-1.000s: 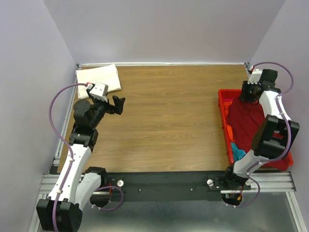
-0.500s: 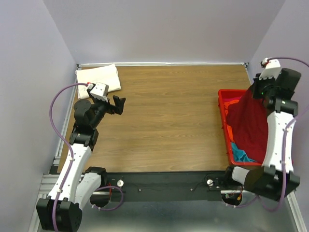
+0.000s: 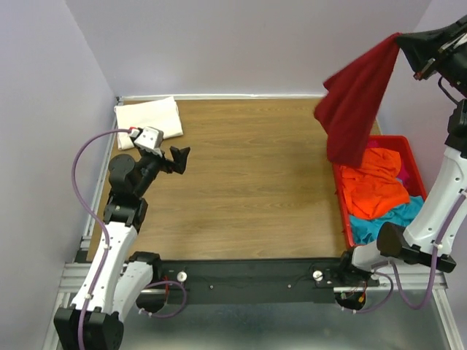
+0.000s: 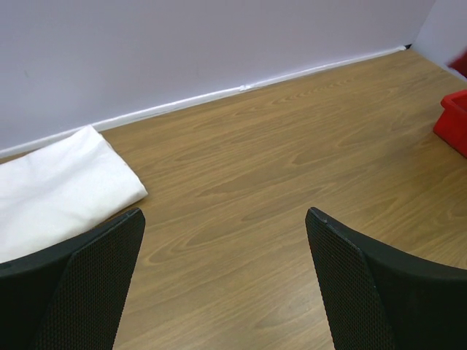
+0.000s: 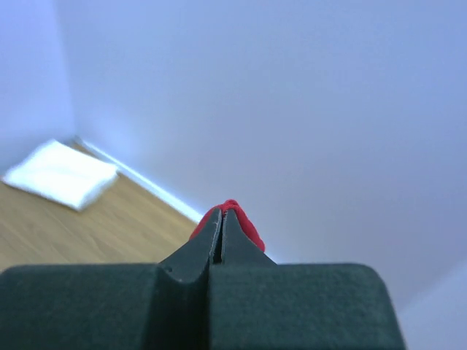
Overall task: Fold and stack the t-shirts
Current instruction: Grab the tshirt from the pile, then move the tshirt to the center of the board
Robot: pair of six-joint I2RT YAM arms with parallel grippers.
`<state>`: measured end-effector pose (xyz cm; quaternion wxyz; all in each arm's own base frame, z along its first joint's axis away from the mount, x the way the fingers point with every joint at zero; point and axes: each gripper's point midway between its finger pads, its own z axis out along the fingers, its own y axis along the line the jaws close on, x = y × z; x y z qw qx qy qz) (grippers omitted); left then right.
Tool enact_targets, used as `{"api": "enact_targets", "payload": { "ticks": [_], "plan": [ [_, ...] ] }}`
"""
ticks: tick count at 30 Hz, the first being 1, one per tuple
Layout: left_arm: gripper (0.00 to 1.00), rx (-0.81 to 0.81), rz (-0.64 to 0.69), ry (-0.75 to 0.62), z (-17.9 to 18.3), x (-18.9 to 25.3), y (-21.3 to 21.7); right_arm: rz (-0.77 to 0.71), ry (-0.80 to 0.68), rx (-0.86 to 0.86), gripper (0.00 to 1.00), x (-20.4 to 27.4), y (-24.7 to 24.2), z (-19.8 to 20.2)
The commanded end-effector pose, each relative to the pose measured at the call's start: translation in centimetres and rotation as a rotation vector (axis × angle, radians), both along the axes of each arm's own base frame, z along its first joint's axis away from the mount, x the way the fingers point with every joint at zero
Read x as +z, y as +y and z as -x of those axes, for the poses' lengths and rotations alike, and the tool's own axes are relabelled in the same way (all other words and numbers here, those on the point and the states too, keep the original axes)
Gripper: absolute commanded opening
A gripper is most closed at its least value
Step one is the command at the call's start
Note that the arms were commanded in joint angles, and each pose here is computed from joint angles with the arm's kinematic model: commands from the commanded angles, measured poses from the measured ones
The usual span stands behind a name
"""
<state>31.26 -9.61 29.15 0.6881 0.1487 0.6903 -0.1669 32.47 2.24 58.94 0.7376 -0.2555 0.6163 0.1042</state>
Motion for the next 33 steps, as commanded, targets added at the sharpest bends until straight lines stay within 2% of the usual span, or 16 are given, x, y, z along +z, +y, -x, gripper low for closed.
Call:
{"api": "enact_targets", "payload": {
  "ticks": [1,5,8,9,10,12,15,16,17,20,22,23,26,27,31,33],
  "plan": [
    [0.98,0.000,-0.022,-0.072,0.6,1.3,0.1,-0.095,-0.118,0.343,0.01,7.1,5.7,5.3],
    [0.98,0.069,-0.021,-0.130,1.1,2.5,1.4,-0.154,-0.233,0.466,0.01,11.1,7.6,9.0],
    [0.98,0.108,-0.013,-0.174,1.8,3.6,2.1,-0.220,-0.179,0.518,0.01,10.0,7.8,8.8],
    [0.98,0.126,-0.005,-0.207,2.3,4.4,2.5,-0.281,-0.072,0.536,0.01,6.7,7.7,6.9],
    [0.98,0.126,-0.005,-0.207,2.3,4.4,2.5,-0.283,-0.067,0.560,0.01,6.7,8.3,7.1],
    [0.98,0.145,-0.001,-0.226,2.6,4.7,2.8,-0.290,0.068,0.613,0.01,1.5,10.5,5.0],
    [0.98,0.148,-0.002,-0.230,2.6,4.7,2.9,-0.223,0.314,0.564,0.01,-9.9,13.2,1.2],
    [0.98,0.140,-0.003,-0.226,2.5,4.6,2.8,-0.210,0.503,0.605,0.02,-17.7,15.8,0.8],
    [0.98,0.128,-0.006,-0.220,2.5,4.4,2.5,-0.112,0.568,0.559,0.04,-23.2,16.2,0.3],
    [0.98,0.109,-0.012,-0.202,2.3,4.0,2.2,0.119,0.778,0.550,0.13,-37.8,17.4,2.5],
    [0.98,0.103,-0.014,-0.203,2.3,4.0,2.1,0.164,0.823,0.543,0.20,-40.6,17.1,3.2],
    [0.98,0.090,-0.015,-0.202,2.4,3.9,1.9,0.181,0.833,0.517,0.33,-41.4,16.7,3.1],
    [0.98,0.039,-0.023,-0.194,2.2,3.5,1.0,0.210,0.797,0.444,0.53,-40.6,15.9,1.9],
    [0.98,0.020,-0.026,-0.182,1.9,3.2,0.7,0.217,0.762,0.423,0.65,-39.4,15.7,1.4],
    [0.98,-0.153,-0.033,-0.117,1.8,1.3,-2.2,0.232,0.766,0.358,0.80,-39.4,15.0,0.4],
    [0.98,-0.265,-0.015,-0.044,1.8,-0.5,-4.3,0.243,0.781,0.361,0.83,-40.3,14.9,0.7]
  ]
}}
